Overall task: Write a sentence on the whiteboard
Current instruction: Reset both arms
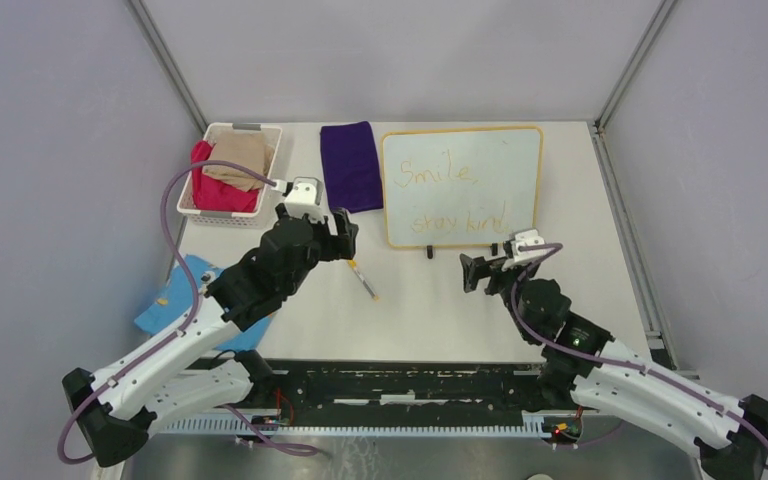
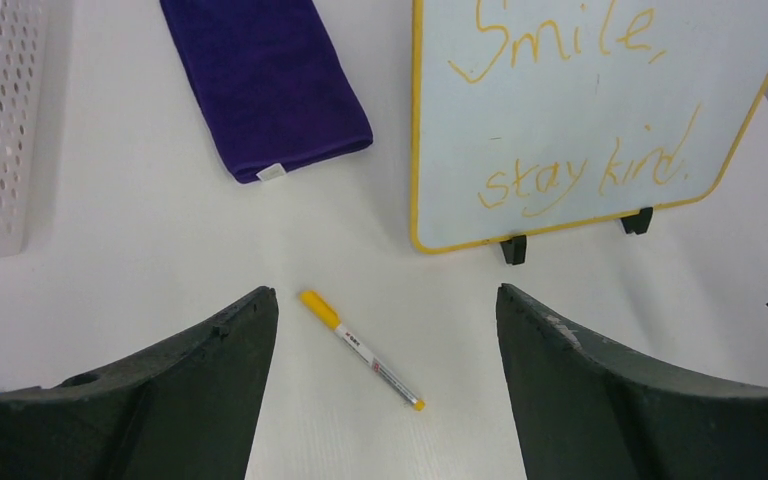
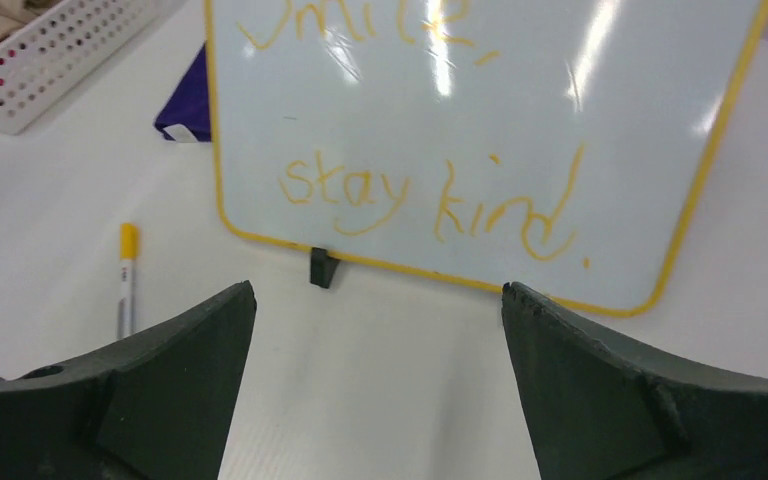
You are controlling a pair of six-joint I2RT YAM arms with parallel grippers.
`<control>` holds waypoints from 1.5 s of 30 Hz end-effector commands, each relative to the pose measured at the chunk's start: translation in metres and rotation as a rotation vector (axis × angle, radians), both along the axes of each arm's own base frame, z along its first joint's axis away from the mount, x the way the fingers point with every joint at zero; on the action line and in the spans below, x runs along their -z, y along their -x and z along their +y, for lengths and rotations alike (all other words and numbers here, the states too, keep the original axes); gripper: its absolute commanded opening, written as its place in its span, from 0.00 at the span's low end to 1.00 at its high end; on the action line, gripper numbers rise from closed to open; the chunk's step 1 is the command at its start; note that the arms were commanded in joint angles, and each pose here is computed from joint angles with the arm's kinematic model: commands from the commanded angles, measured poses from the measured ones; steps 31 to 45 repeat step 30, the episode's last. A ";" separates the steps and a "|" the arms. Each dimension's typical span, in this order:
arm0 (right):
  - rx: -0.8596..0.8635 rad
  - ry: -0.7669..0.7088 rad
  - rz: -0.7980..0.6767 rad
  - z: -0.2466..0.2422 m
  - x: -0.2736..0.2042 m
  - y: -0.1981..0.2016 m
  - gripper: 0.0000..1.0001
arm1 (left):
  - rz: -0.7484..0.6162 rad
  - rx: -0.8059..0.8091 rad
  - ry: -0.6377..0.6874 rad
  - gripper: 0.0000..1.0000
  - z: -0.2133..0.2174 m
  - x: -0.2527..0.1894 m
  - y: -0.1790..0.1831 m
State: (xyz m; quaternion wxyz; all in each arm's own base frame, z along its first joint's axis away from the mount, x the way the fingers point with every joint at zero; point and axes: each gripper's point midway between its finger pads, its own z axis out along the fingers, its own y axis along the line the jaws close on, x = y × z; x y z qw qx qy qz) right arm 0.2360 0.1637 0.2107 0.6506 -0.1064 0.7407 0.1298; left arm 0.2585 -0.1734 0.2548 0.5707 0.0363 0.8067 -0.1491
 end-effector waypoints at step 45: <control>0.437 0.018 0.009 -0.071 -0.031 -0.046 0.98 | -0.065 0.117 0.076 0.86 -0.041 -0.009 -0.014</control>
